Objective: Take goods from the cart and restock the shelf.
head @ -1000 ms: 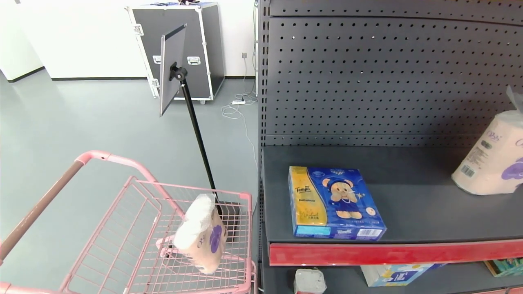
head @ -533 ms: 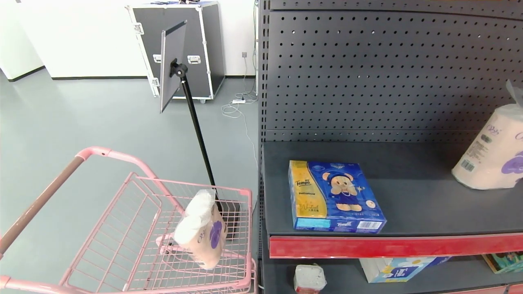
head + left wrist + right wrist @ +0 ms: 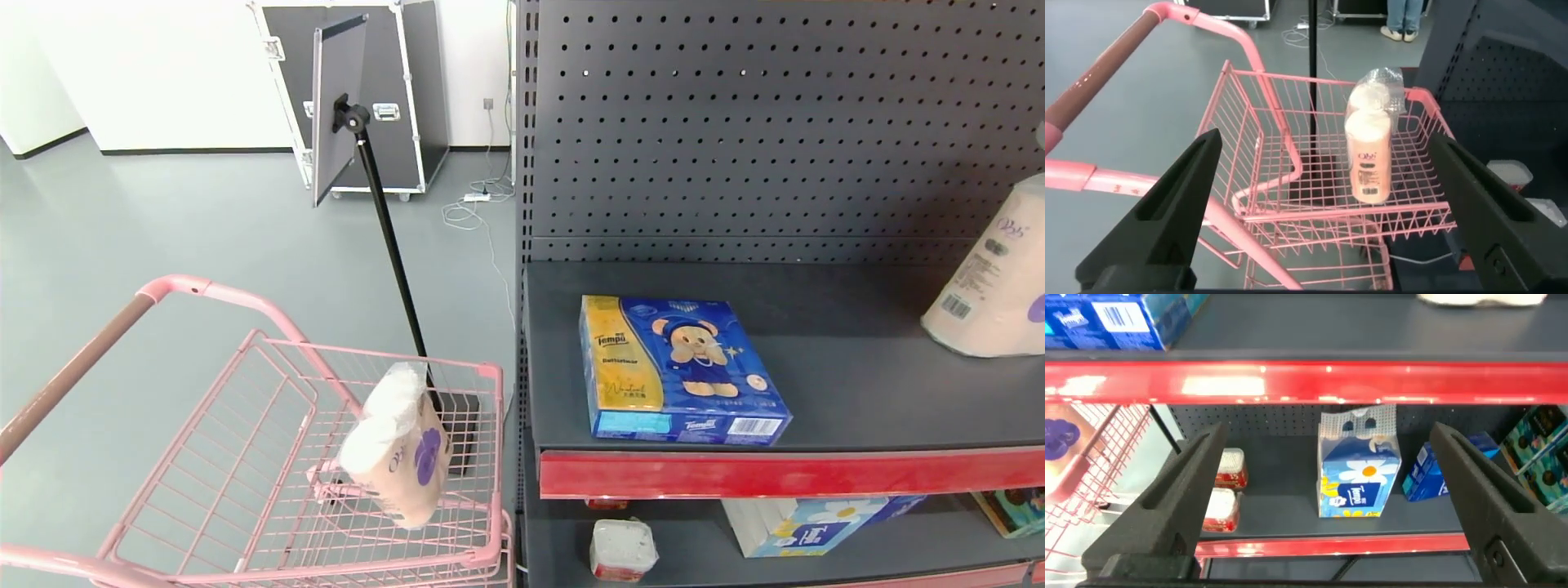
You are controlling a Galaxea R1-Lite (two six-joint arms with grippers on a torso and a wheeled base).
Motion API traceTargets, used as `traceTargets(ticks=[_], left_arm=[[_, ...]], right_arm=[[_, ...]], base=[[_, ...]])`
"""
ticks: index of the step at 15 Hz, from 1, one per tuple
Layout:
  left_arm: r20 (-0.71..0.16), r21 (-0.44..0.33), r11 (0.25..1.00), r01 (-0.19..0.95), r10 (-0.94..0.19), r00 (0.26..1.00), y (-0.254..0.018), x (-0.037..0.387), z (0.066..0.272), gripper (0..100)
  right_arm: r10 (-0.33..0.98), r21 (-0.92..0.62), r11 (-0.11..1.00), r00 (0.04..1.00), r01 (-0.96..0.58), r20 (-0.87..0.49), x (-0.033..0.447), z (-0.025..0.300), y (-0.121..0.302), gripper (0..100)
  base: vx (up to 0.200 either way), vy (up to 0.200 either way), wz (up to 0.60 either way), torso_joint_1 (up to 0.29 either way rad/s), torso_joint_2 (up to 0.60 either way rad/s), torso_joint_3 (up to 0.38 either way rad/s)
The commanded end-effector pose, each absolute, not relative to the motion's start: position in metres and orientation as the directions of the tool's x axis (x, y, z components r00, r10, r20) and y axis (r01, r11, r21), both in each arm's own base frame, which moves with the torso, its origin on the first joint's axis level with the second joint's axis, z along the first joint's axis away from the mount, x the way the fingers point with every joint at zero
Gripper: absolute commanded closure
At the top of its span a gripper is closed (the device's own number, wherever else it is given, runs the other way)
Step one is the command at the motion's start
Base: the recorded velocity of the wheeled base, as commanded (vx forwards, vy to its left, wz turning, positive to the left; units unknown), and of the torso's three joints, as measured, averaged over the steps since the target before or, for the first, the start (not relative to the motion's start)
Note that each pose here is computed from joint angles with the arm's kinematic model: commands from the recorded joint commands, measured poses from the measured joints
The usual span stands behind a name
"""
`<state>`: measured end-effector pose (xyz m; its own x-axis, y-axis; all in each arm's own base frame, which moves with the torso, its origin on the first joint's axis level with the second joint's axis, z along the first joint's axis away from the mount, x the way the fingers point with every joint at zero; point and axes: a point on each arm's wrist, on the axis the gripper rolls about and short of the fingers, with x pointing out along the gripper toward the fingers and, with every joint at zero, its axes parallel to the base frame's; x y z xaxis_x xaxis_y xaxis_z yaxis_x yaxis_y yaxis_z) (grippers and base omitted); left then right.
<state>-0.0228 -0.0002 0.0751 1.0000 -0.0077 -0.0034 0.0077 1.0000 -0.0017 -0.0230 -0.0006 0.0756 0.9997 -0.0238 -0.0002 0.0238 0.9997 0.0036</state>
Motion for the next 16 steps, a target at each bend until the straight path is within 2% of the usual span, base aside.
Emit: traceTargets(ticks=[1, 7, 16], left_arm=[[-0.005, -0.002, 1.000, 0.008, -0.008, 1.000, -0.0002, -0.0228, 0.0750, 0], [-0.005, 0.000, 1.000, 0.008, -0.008, 1.000, -0.0002, -0.0228, 0.0750, 0], [-0.005, 0.001, 1.000, 0.008, -0.008, 1.000, -0.0002, -0.0228, 0.0750, 0]], right_arm=[[-0.023, 0.001, 1.000, 1.000, 0.023, -0.002, -0.0229, 0.0756, -0.0006, 0], [-0.023, 0.001, 1.000, 1.000, 0.023, -0.003, -0.0228, 0.0752, -0.0006, 0], [-0.025, -0.002, 1.000, 1.000, 0.025, -0.002, -0.0229, 0.0756, -0.0006, 0]], base=[[0.000, 0.000, 0.00, -0.139, 0.38, 0.227], [0.000, 0.000, 0.00, -0.149, 0.40, 0.242], [0.000, 0.000, 0.00, -0.169, 0.53, 0.363]])
